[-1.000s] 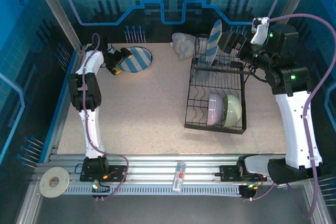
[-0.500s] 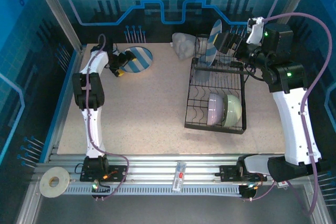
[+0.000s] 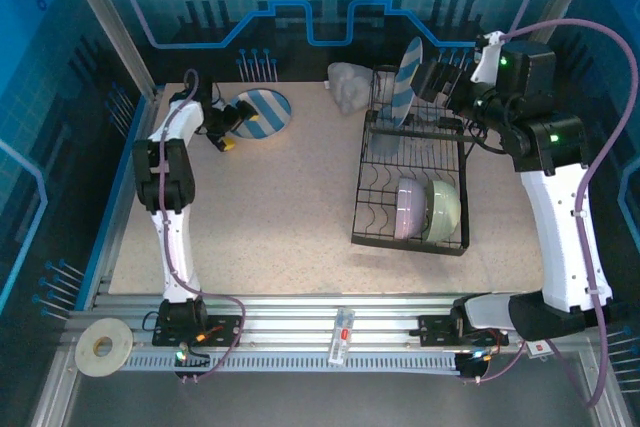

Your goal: Unload the mixed dishes from the dish rack

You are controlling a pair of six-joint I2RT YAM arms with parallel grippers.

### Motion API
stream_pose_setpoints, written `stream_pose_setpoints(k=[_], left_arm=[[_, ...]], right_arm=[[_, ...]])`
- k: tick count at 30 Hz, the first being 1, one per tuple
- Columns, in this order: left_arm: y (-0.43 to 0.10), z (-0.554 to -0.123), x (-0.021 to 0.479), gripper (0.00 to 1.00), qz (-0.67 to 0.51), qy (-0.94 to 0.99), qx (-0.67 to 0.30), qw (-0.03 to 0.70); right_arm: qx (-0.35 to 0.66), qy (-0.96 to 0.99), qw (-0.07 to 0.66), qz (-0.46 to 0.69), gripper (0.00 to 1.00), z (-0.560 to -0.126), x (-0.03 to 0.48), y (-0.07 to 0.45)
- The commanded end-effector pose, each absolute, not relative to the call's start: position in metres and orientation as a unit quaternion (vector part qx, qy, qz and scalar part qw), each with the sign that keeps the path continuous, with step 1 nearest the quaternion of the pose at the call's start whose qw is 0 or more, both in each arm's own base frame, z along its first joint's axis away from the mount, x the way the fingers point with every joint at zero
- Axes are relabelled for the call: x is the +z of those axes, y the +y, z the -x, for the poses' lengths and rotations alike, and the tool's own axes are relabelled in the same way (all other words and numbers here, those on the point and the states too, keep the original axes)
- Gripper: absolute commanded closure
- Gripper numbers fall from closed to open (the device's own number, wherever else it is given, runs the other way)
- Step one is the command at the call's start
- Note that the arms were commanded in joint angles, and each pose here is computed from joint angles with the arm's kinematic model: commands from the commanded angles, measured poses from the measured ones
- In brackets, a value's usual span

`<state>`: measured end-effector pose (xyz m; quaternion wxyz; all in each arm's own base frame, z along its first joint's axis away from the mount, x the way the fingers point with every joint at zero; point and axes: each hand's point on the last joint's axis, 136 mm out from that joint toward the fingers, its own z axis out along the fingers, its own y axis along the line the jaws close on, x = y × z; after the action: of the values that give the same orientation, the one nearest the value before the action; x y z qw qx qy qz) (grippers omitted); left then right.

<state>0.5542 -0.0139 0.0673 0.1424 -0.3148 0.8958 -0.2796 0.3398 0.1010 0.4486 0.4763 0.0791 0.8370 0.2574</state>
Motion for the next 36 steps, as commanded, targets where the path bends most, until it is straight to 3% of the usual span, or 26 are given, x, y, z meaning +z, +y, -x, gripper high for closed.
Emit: stream_pose_setpoints(k=[1, 9, 20, 30, 36], left_arm=[[-0.012, -0.552, 0.117, 0.01, 0.305, 0.881, -0.314, 0.18], [-0.006, -0.523, 0.125, 0.01, 0.312, 0.879, -0.311, 0.182], [-0.048, -0.446, 0.184, 0.01, 0.282, 0.848, -0.388, 0.228], [-0.182, -0.372, 0.248, 0.01, 0.111, 0.849, -0.469, 0.217], [-0.198, -0.33, 0.252, 0.01, 0.061, 0.846, -0.486, 0.213]], right_arm=[[0.217, 0.854, 0.465, -0.086, 0.0, -0.341, 0.439, 0.095], [0.19, 0.871, 0.444, -0.091, 0.0, -0.353, 0.421, 0.096], [0.134, 0.876, 0.45, -0.106, 0.06, -0.379, 0.398, 0.097], [0.058, 0.878, 0.462, -0.114, 0.2, -0.425, 0.386, 0.102], [0.023, 0.87, 0.472, -0.139, 0.32, -0.44, 0.386, 0.094]])
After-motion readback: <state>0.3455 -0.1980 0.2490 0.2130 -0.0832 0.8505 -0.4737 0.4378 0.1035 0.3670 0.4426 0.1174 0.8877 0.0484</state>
